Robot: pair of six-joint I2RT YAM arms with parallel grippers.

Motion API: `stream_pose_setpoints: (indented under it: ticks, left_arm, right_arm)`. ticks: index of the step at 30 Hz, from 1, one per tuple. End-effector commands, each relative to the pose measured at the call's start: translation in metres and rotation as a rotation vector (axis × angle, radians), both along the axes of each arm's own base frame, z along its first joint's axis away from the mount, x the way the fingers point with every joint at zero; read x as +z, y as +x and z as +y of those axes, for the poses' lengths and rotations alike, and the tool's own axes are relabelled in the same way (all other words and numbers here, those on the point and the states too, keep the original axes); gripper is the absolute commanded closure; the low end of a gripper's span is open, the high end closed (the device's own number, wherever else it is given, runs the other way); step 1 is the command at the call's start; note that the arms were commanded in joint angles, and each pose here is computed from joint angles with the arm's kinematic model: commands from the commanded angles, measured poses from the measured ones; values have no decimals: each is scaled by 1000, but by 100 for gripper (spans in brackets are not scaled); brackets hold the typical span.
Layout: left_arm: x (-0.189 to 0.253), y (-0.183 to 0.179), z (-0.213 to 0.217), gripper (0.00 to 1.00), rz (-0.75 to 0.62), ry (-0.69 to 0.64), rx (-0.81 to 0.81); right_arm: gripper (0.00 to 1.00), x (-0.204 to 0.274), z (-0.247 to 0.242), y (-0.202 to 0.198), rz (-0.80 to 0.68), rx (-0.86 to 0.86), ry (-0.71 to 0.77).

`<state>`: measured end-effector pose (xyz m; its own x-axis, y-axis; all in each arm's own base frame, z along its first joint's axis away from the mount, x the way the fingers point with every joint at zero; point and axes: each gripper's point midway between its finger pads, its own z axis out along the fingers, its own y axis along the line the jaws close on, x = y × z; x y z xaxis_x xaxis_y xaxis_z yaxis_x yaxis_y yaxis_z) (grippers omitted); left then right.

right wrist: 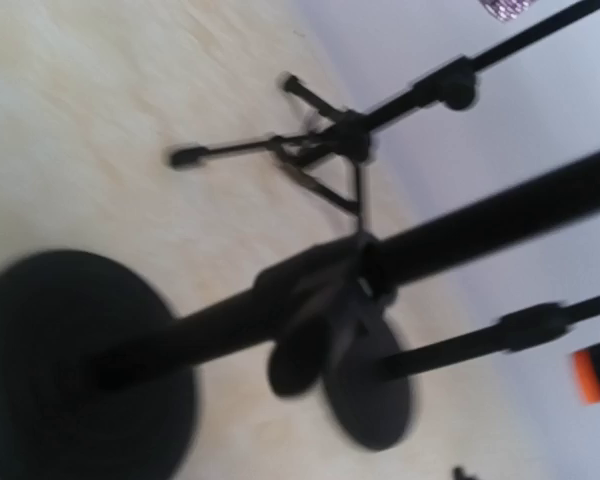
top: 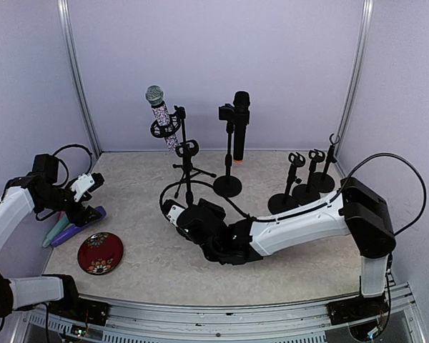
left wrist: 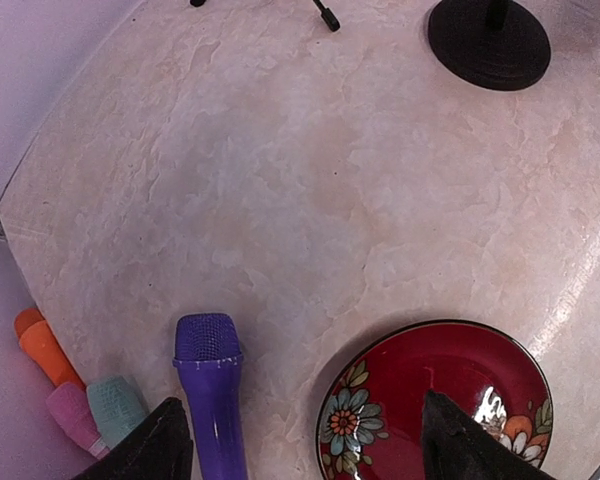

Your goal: Remove the microphone from the stand

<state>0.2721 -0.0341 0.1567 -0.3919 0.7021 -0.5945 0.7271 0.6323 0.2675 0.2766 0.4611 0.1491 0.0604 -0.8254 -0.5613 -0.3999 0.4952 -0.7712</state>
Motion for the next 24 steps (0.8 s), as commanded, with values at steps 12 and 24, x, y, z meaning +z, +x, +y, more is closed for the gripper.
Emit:
stream_pose_setpoints:
  ticks: [12,24]
  left_arm:
    - [14,1,-6,24,-13,-24,-14]
    - [25,1,-10,23,-27,-38,-26]
  right_arm:
    - [25,78,-42,-23,611,84,907]
    - [4,79,2,24,473,74,641]
